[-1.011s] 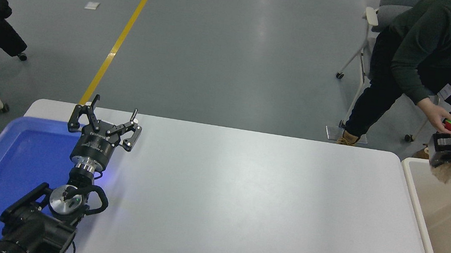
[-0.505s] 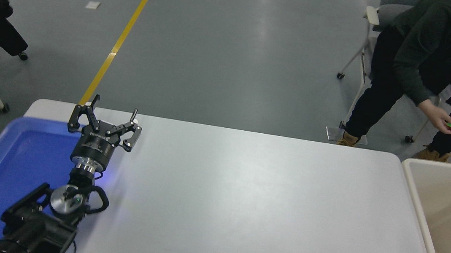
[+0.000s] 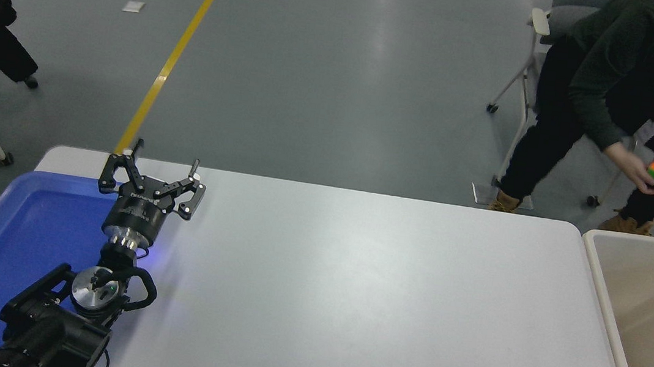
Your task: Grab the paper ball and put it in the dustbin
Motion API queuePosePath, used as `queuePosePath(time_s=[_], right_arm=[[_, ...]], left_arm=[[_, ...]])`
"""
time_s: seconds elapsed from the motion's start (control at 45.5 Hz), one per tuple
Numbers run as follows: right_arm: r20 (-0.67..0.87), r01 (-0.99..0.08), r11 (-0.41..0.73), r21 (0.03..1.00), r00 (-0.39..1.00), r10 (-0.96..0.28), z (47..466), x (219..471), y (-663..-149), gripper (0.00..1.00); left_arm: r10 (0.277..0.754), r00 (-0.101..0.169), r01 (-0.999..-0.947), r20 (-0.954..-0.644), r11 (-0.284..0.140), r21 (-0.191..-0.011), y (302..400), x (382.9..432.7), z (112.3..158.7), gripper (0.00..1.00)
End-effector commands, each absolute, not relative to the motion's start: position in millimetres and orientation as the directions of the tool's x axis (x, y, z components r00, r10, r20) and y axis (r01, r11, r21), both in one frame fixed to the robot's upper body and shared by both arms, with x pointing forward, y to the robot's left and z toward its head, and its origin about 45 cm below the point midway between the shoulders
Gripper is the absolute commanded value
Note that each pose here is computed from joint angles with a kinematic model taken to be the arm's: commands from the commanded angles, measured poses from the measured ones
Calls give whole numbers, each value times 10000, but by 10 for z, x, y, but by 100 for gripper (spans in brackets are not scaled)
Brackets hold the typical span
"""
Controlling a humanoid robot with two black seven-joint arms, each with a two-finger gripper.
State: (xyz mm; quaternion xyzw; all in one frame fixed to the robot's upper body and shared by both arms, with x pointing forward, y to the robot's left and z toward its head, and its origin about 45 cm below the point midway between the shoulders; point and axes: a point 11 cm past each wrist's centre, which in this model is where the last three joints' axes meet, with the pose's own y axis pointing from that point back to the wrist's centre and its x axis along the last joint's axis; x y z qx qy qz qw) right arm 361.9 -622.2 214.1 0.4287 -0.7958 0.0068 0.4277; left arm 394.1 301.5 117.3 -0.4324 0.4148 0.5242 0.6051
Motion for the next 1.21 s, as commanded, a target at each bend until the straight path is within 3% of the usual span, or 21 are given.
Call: queuePosePath(time_s=[0.0,0.198,0.484,0.615,0.703,0.879,0.923,1.055,1.099,1.143,1.187], right_arm=[[5695,-5336,7290,4288,-4667,-6766,1340,3020,-6219,0],[5139,-5186,6931,5007,-4663,-7201,938,2941,-5921,0],[5084,-4987,6908,5236,-4678,-7230,790,2826,-5870,1],[5074,-4986,6888,5263,-4659,-7249,776,2823,-5856,16],[4963,-5023,6782,5364,-4622,-7349,724,2843,-5783,37],[4744,-5019,6707,5462,-4746,-7415,687,2845,-5742,50],[4729,-5043,6682,5470,-4724,-7437,685,2856,-5729,57],[4668,-5057,6606,5549,-4681,-7504,642,2862,-5675,62],[4668,-5057,6606,5549,-4681,-7504,642,2862,-5675,74],[4641,-5075,6572,5572,-4660,-7533,636,2866,-5665,100],[4622,-5090,6549,5586,-4646,-7553,634,2867,-5662,100]], left_arm=[[2755,1050,-9933,-9555,761,-872,3014,3941,1171,99],[2755,1065,-9931,-9554,765,-887,3012,3946,1177,99],[2755,1065,-9931,-9554,765,-887,3012,3946,1177,99],[2755,1065,-9931,-9554,765,-887,3012,3946,1177,99],[2755,1065,-9931,-9554,765,-887,3012,3946,1177,99],[2755,1065,-9931,-9554,765,-887,3012,3946,1177,99],[2755,1065,-9931,-9554,765,-887,3012,3946,1177,99],[2755,1065,-9931,-9554,765,-887,3012,3946,1177,99],[2755,1065,-9931,-9554,765,-887,3012,3946,1177,99],[2755,1065,-9931,-9554,765,-887,3012,3946,1177,99],[2755,1065,-9931,-9554,765,-887,3012,3946,1177,99]])
